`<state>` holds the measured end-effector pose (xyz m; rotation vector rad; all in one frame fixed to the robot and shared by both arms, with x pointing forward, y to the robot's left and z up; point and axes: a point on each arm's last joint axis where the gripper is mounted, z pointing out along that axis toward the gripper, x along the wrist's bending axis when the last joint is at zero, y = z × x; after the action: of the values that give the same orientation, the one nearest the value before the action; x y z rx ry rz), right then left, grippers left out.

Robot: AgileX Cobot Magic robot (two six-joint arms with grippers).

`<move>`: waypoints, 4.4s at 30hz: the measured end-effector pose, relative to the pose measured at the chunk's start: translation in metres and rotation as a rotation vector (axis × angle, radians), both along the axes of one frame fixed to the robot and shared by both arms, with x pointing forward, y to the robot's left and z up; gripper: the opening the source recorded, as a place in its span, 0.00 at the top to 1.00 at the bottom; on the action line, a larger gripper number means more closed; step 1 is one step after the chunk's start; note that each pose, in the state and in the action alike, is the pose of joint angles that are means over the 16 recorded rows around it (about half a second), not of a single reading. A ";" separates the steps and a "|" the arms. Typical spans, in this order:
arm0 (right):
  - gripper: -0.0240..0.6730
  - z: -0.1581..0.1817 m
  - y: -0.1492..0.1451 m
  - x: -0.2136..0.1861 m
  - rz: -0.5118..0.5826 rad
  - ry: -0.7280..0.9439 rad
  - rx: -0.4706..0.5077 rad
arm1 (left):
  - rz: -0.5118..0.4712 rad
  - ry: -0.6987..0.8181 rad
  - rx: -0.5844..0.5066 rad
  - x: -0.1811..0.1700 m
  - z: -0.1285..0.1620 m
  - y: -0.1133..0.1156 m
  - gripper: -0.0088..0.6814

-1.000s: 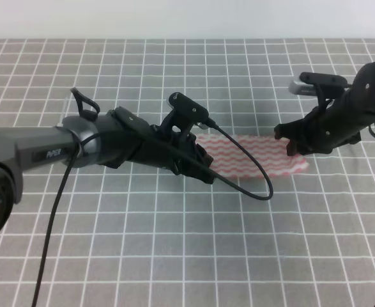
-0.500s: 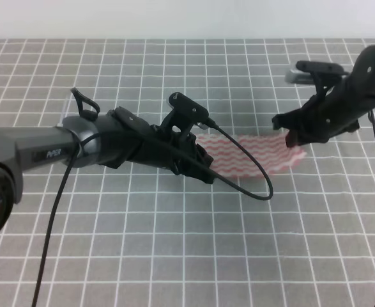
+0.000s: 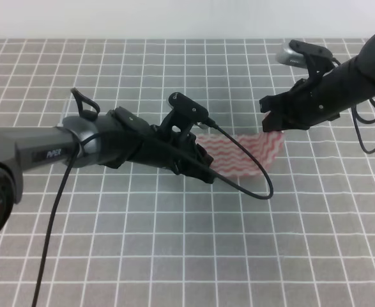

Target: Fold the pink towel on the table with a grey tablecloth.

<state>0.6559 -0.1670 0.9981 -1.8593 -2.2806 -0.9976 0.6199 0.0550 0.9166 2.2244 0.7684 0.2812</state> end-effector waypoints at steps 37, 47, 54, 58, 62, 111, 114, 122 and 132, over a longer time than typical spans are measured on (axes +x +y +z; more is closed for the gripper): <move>0.98 -0.009 0.060 -0.010 0.080 -0.014 0.089 | 0.133 -0.228 -0.144 0.007 0.114 0.047 0.63; 0.98 -0.023 0.079 -0.004 0.094 0.006 0.130 | 0.135 -0.226 -0.148 0.008 0.113 0.047 0.63; 0.98 -0.029 0.088 -0.002 0.102 0.014 0.142 | 0.133 -0.227 -0.146 0.008 0.113 0.047 0.63; 0.98 -0.032 0.089 -0.002 0.103 0.014 0.141 | 0.133 -0.228 -0.146 0.008 0.113 0.047 0.63; 0.98 -0.033 0.090 -0.001 0.104 0.009 0.139 | 0.132 -0.228 -0.145 0.008 0.113 0.047 0.63; 0.86 -0.037 0.096 -0.005 0.185 0.008 0.084 | 0.150 -0.217 -0.145 0.014 0.112 0.060 0.63; 0.92 -0.043 0.096 -0.005 0.195 0.023 0.067 | 0.146 -0.213 -0.147 0.014 0.111 0.060 0.64; 0.99 -0.043 0.092 0.001 0.197 0.014 0.056 | 0.110 -0.188 -0.159 0.011 0.111 0.058 0.70; 0.99 -0.001 0.072 0.015 0.203 -0.077 0.042 | 0.008 -0.097 -0.190 0.003 0.101 0.050 0.88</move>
<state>0.6707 -0.0953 0.9967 -1.5613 -2.4111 -1.0931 0.6229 0.1052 1.0177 2.0150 0.7207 0.3052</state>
